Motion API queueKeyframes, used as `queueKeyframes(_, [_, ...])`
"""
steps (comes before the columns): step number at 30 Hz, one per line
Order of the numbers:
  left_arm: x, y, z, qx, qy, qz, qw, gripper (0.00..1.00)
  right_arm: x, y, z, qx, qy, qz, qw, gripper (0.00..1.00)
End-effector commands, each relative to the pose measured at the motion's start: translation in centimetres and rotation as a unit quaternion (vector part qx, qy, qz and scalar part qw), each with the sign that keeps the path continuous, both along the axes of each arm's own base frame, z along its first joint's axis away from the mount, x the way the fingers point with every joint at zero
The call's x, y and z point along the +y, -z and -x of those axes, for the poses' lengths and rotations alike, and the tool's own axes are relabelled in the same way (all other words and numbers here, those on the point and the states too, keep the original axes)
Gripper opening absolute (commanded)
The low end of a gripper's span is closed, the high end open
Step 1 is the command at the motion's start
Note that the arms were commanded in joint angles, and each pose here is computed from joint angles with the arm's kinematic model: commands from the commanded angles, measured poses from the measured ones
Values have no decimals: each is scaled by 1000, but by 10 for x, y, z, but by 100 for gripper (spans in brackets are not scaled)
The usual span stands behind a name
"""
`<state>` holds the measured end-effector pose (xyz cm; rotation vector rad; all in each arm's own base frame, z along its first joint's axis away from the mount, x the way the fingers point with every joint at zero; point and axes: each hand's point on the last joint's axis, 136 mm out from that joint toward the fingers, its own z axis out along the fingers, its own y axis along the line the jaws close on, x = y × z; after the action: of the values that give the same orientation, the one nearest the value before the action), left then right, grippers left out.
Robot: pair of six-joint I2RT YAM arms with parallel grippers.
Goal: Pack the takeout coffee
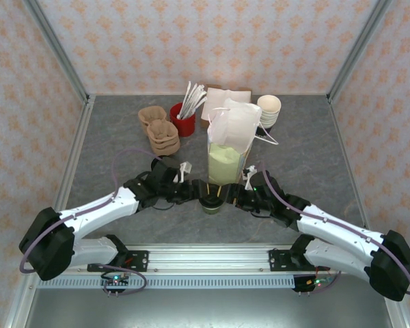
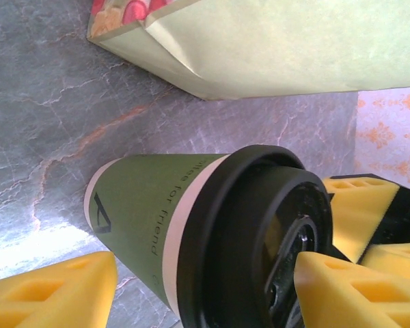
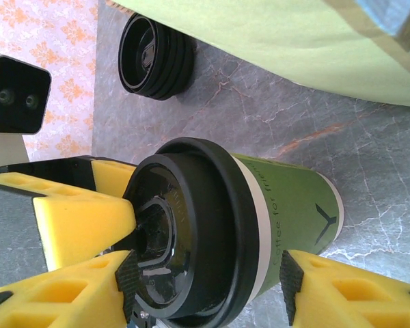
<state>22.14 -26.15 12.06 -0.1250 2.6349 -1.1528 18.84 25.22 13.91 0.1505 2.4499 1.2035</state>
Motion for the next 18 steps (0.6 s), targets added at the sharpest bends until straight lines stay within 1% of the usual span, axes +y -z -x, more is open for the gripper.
queueKeyframes(1, [-5,-5,0,-16,13,2,1000,70,0,4,0,2,-7,12,1000,59])
queueKeyframes(9, [-3,16,11,-2,21,-20,1000,68,2,14,1,16,-12,23,1000,59])
queueKeyframes(18, [2,25,16,2,18,-32,999,67,1,19,2,22,-13,29,999,59])
